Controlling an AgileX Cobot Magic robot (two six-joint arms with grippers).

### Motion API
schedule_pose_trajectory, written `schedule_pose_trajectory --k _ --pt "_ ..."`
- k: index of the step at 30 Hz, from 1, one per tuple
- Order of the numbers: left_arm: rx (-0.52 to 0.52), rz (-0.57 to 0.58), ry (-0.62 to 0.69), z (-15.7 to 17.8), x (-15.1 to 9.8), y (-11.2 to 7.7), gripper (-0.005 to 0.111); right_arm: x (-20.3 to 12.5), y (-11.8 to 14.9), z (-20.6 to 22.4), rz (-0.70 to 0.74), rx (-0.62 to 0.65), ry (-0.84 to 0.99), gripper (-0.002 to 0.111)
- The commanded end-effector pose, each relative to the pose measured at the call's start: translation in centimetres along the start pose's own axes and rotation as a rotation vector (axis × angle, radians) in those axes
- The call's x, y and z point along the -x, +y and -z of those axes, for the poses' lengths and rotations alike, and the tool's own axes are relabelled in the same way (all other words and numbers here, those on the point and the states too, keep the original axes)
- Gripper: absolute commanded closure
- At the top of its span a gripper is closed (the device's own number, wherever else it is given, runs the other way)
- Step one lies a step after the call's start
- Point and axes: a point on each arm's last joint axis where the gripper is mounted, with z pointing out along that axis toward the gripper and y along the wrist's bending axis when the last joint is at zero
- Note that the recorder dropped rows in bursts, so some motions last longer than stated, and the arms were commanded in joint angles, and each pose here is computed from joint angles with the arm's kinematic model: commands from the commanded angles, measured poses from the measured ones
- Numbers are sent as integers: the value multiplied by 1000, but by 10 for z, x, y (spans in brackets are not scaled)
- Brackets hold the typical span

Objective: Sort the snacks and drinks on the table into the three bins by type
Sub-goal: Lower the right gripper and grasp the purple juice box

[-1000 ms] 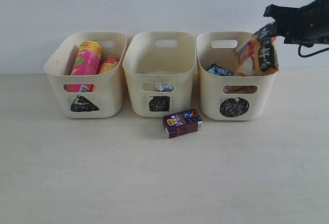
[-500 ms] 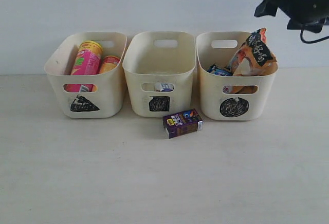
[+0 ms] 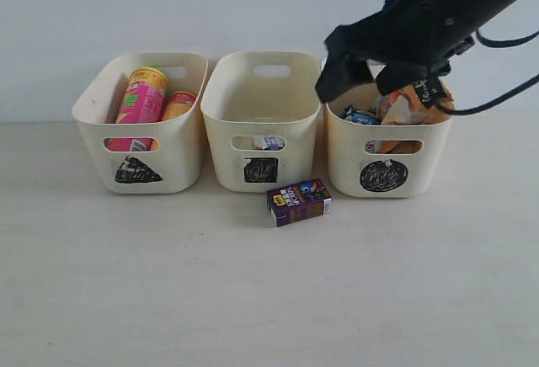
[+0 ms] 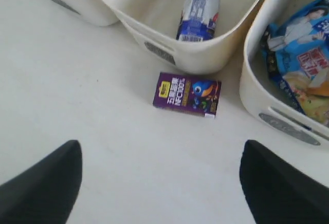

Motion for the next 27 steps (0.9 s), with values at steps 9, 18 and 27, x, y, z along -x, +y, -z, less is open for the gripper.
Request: schedule_pose_trajectory --k 9,18,27 --pt "-6 -10 -7 1 0 0 102 -17 46 -69 0 -182 146 12" --pt "-8 -10 -5 1 0 -1 102 -38 34 -132 -87 -176 81 12" --pt "-8 -10 -5 1 0 -1 102 -46 21 -171 -110 -230 41 12"
